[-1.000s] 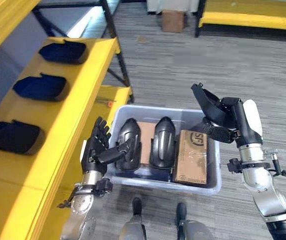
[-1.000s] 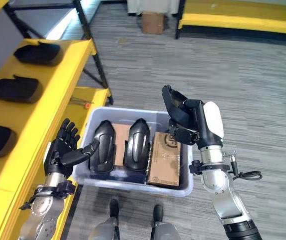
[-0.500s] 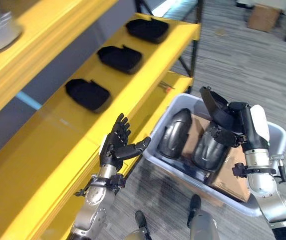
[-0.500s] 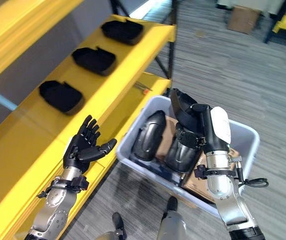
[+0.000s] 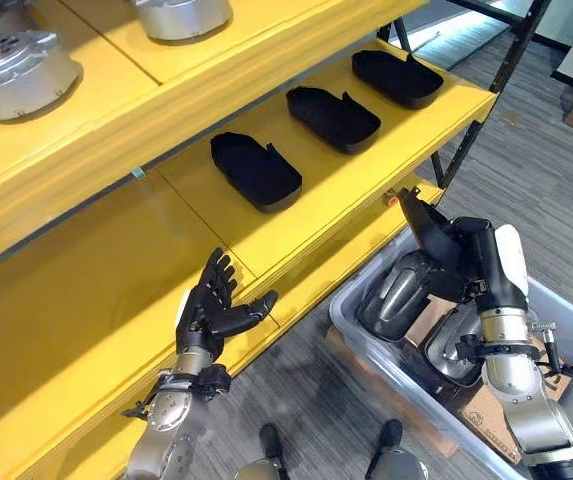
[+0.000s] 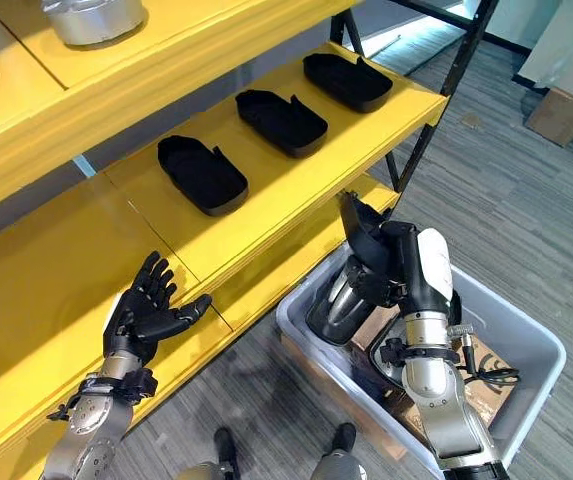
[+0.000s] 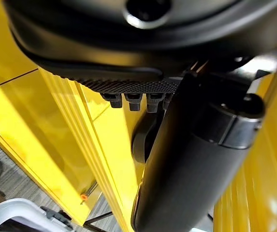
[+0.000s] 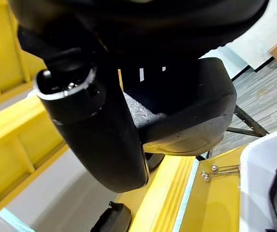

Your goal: Move parts from the plastic box to the shelf.

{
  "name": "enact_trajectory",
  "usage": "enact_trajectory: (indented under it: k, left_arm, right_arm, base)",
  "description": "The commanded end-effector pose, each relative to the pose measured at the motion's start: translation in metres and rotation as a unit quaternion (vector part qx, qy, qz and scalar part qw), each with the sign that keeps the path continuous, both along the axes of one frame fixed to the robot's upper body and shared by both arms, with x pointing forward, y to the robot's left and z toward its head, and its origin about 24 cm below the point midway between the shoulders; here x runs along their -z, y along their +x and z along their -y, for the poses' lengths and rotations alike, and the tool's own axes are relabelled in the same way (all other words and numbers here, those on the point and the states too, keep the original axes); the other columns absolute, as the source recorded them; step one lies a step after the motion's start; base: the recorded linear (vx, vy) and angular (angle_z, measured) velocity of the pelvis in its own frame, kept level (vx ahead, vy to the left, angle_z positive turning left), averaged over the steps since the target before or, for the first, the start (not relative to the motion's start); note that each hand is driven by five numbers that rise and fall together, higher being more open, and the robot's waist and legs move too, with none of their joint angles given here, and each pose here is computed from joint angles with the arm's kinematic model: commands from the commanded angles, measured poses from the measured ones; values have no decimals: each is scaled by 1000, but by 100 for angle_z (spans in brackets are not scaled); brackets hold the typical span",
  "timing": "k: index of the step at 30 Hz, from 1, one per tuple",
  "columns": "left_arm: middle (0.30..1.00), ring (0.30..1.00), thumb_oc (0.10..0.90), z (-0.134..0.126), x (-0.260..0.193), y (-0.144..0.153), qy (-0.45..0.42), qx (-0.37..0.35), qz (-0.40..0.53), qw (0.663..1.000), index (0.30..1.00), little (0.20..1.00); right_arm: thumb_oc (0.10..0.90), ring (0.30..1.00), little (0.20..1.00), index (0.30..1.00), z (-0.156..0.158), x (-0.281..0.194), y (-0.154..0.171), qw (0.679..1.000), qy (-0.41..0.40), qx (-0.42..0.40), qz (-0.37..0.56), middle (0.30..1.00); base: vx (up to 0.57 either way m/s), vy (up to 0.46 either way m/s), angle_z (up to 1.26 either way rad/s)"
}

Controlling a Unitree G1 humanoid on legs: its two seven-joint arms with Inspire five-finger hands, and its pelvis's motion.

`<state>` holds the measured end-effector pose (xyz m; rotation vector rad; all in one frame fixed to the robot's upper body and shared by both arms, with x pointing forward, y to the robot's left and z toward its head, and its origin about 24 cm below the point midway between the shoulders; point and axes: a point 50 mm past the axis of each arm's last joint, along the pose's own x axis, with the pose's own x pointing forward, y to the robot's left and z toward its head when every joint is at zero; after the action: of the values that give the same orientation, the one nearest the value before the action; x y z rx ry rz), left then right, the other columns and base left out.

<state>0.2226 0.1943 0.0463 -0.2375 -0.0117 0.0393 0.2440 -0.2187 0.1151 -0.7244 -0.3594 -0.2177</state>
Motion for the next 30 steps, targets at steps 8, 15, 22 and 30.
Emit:
enact_trajectory:
  k: [8,15,22,30]
  left_arm:
    - [1000,1000,900,-18,-59,10,56,-28,150,987,1000,1000]
    - [1000,1000,900,-5,-49,13,57,-1,130,990,1000,1000]
    - [1000,1000,900,2,-47,13,33,8,131,991,1000,1000]
    - [1000,1000,900,2,-45,11,28,3,125,992,1000,1000]
  right_arm:
    - [400,300,300,300,-21,-60,11,986,-18,-36,163,300]
    - [400,300,300,300,-14,-50,3,989,-23,-37,144,300]
    - [400,300,300,300,-3,-51,-6,988,-30,-15,152,300]
    - [400,300,300,300,-2,-50,-10,988,-30,-15,151,300]
  base:
    - [-36,269,17]
    - [7,182,41]
    - [16,-20,20]
    - [10,-77,13]
